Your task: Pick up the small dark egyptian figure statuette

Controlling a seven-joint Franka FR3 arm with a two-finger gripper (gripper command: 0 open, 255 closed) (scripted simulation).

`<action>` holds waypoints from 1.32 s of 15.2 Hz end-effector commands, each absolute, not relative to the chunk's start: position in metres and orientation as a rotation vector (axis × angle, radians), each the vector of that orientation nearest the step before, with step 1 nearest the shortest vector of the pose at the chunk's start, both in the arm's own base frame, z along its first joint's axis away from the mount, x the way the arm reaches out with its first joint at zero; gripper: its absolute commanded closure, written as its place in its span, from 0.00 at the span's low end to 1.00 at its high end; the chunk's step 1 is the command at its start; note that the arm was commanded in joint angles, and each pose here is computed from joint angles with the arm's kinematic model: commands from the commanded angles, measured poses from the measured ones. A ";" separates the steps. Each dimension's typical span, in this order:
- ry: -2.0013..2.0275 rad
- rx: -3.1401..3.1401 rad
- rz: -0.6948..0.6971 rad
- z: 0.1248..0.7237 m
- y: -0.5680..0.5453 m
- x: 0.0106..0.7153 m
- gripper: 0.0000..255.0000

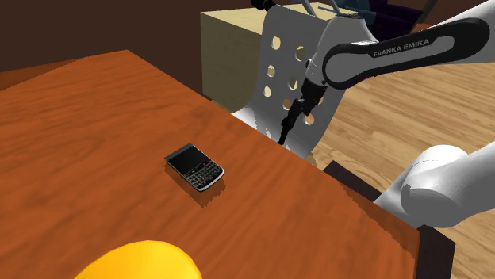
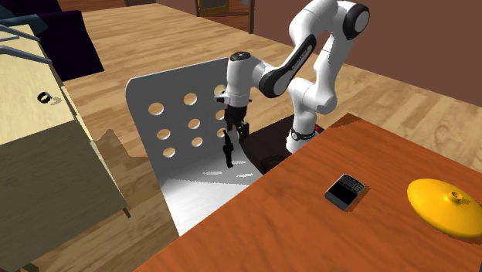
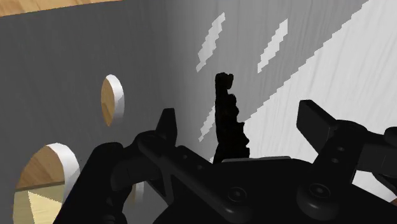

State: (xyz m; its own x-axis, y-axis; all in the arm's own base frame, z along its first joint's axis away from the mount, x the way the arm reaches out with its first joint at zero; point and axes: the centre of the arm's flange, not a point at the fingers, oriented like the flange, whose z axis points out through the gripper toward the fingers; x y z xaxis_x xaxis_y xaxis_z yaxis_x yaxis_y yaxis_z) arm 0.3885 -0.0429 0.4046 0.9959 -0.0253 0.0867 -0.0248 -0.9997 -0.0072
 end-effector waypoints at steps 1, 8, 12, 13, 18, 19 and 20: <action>0.057 -3.117 -0.173 0.390 -0.046 0.400 0.00; 0.057 -3.117 -0.173 0.350 -0.046 0.400 0.00; 0.057 -3.117 -0.173 0.350 -0.045 0.401 1.00; 0.057 -3.117 -0.173 0.350 -0.045 0.401 1.00; 0.057 -3.117 -0.173 0.350 -0.045 0.400 1.00; 0.057 -3.117 -0.173 0.350 -0.045 0.400 1.00; 0.057 -3.117 -0.173 0.350 -0.046 0.400 1.00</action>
